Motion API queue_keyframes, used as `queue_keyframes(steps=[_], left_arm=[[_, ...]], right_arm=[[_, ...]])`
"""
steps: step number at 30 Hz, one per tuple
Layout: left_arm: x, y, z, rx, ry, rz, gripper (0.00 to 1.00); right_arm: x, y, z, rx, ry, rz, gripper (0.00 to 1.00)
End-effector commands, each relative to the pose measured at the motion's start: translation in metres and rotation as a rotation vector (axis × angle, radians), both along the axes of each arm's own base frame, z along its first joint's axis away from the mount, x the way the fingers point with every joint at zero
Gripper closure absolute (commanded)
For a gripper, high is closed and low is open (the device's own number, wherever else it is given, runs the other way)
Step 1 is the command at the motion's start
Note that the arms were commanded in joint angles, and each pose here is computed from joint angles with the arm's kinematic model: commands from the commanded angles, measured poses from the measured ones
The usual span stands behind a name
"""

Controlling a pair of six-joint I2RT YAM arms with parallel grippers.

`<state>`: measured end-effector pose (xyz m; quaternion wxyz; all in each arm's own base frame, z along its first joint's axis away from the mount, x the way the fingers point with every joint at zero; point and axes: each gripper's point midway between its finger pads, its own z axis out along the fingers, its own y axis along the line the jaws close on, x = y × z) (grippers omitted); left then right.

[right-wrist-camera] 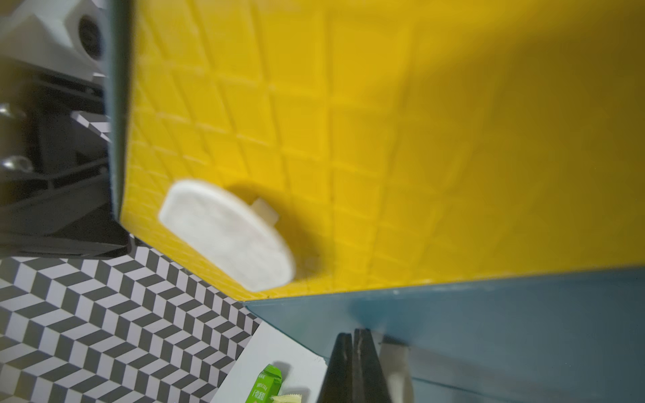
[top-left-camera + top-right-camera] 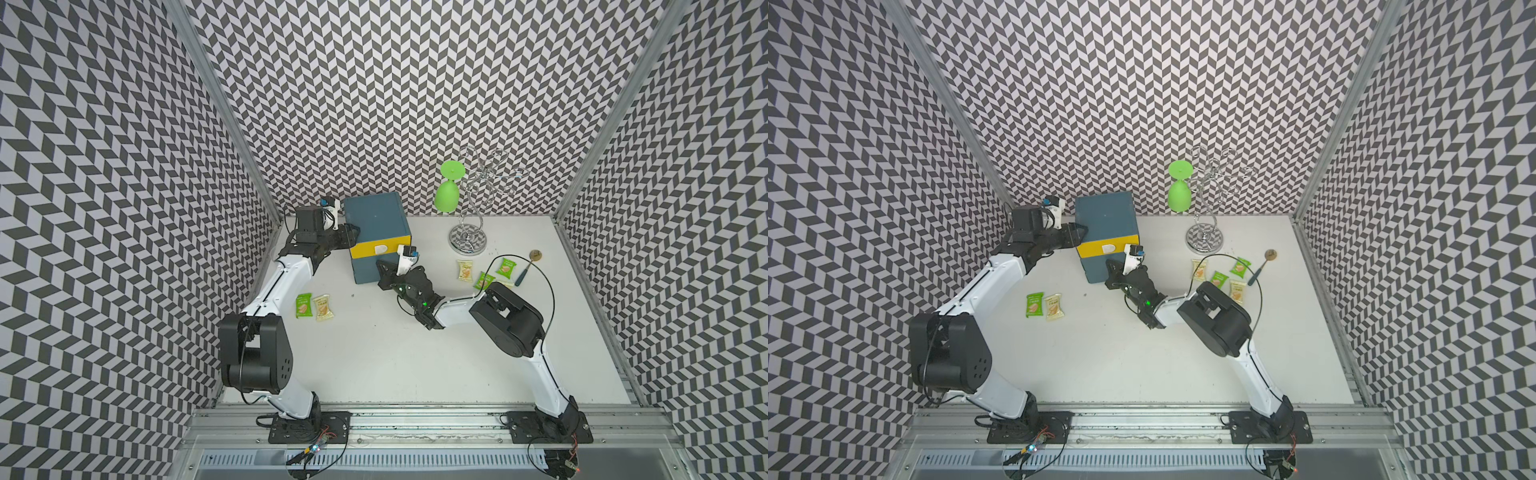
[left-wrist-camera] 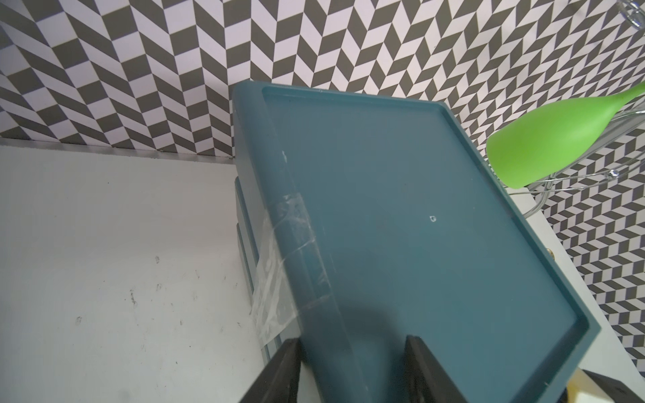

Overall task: Take the cookies out of the drawer
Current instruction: Close the drawer in the storage box, then open the drawer in the storage box.

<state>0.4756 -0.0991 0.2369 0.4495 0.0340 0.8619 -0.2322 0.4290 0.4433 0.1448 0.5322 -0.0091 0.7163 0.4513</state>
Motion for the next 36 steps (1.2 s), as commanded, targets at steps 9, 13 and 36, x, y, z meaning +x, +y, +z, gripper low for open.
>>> queue_keyframes(steps=[9,13,36], left_arm=[[-0.03,-0.025,-0.061,-0.005,0.21,-0.111,0.5],[-0.03,-0.025,-0.066,-0.003,0.218,-0.112,0.5],[-0.044,-0.029,-0.069,-0.012,0.23,-0.14,0.51]], right_arm=[[-0.026,-0.007,0.003,0.033,0.041,0.084,0.82],[-0.054,-0.031,-0.003,-0.006,0.12,0.101,0.58],[-0.054,-0.04,-0.048,0.418,0.479,0.144,0.4]])
